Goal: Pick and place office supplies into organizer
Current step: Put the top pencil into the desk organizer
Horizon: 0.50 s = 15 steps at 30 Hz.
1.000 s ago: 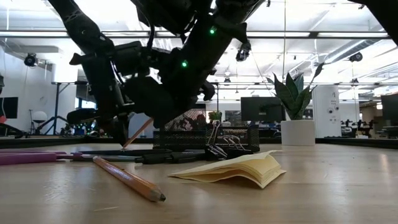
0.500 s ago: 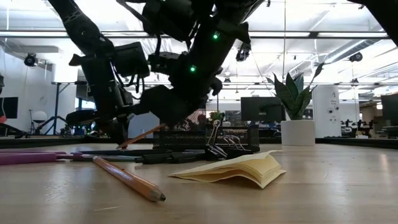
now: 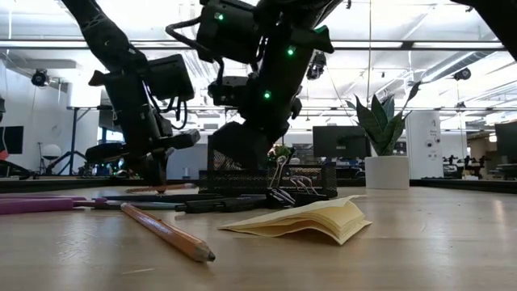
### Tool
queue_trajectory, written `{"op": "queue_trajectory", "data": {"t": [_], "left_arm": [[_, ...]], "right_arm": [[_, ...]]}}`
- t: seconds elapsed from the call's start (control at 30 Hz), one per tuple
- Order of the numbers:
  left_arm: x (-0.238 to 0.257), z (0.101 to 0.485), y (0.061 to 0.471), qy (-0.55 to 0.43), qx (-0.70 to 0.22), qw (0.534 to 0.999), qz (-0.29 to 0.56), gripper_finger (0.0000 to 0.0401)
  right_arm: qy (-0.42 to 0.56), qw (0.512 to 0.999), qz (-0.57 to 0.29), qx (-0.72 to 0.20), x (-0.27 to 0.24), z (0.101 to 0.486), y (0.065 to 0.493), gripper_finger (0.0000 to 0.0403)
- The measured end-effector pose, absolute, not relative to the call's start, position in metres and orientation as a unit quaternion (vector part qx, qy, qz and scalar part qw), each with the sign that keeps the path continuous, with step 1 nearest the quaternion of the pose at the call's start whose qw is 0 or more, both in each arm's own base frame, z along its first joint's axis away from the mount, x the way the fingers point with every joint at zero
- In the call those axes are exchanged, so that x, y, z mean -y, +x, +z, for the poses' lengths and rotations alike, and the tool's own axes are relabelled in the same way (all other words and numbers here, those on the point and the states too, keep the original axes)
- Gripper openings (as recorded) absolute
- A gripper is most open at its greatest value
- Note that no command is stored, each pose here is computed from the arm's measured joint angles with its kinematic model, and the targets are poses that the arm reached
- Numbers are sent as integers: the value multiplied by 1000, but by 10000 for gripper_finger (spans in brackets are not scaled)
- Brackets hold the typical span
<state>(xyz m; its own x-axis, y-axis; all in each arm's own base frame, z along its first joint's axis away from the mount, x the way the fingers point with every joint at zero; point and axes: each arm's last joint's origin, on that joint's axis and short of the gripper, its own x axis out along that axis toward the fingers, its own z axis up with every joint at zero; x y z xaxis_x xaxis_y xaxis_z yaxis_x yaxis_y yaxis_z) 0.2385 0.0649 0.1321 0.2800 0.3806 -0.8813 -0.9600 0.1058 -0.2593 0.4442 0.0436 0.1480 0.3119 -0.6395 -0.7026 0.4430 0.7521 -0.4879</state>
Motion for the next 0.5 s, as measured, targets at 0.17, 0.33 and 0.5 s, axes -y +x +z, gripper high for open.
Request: {"op": "queue_trajectory", "data": {"t": [0.17,0.33,0.5], "left_arm": [[-65,131,237,-439,-330,669,502,0],[-64,132,239,-332,-400,730,443,0],[-57,132,244,-144,-491,807,295,0]], "right_arm": [[-89,818,-307,-478,-44,163,444,112],[-90,838,-188,-505,-50,171,446,103],[-92,842,-120,-518,-53,174,446,98]]}}
